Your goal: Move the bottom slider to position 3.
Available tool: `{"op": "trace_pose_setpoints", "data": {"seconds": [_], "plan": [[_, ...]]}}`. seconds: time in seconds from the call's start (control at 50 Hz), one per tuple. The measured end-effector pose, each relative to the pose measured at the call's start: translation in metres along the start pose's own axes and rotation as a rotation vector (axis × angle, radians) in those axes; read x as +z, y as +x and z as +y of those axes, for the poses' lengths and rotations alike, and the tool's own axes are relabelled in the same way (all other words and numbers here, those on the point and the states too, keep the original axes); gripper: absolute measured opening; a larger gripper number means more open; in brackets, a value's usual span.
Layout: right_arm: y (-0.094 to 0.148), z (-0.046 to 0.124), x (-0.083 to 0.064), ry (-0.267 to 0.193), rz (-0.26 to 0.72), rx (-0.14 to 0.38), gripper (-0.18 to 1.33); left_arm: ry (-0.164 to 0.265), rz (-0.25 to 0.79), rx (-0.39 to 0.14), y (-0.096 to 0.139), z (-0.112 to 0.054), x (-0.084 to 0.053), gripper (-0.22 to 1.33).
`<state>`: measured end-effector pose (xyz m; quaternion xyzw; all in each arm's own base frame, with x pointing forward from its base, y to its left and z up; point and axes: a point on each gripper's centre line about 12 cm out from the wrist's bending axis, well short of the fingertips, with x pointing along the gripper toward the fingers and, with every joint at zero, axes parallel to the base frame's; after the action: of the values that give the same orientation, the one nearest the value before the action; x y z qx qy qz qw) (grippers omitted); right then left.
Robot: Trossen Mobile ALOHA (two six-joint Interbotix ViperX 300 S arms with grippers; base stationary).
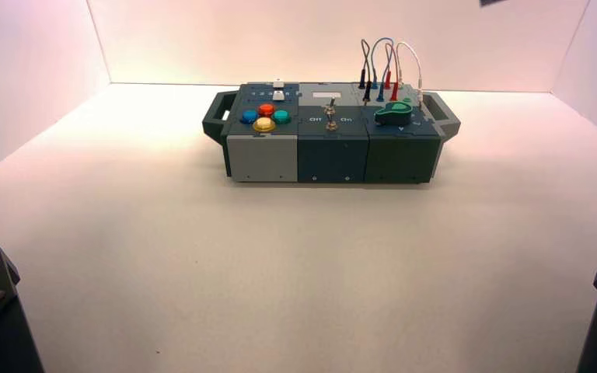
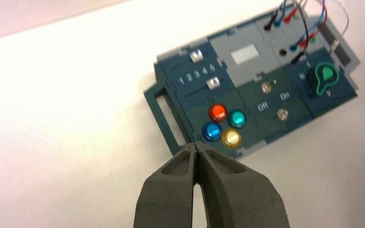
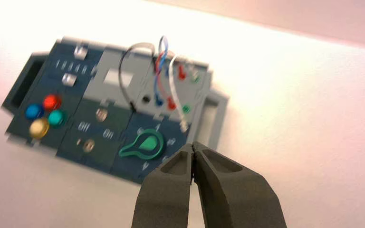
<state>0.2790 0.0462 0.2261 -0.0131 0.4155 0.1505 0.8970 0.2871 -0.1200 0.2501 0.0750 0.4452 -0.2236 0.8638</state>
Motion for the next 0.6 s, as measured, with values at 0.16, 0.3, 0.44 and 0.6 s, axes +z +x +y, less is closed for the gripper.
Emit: {"op": "trace_pose_setpoints", "data": {"seconds": [0.16,0.3,0.44,0.6], "plan": [[0.001,0.016,0.003,-0.044,0.030,0.051,-0.14,0.007,0.047,-0.018,0.004,-0.003,0.009,-0.16],[0.001,0.024,0.003,-0.066,0.039,0.074,-0.14,0.031,0.070,-0.039,0.020,-0.011,0.023,-0.16],[0.001,0.024,0.003,-0.066,0.042,0.075,-0.14,0.062,0.107,-0.068,0.045,-0.026,0.036,-0.16],[0.005,0.024,0.001,-0.066,0.059,0.079,-0.14,-0.005,0.175,-0.079,0.083,-0.034,0.040,-0.16]]}}
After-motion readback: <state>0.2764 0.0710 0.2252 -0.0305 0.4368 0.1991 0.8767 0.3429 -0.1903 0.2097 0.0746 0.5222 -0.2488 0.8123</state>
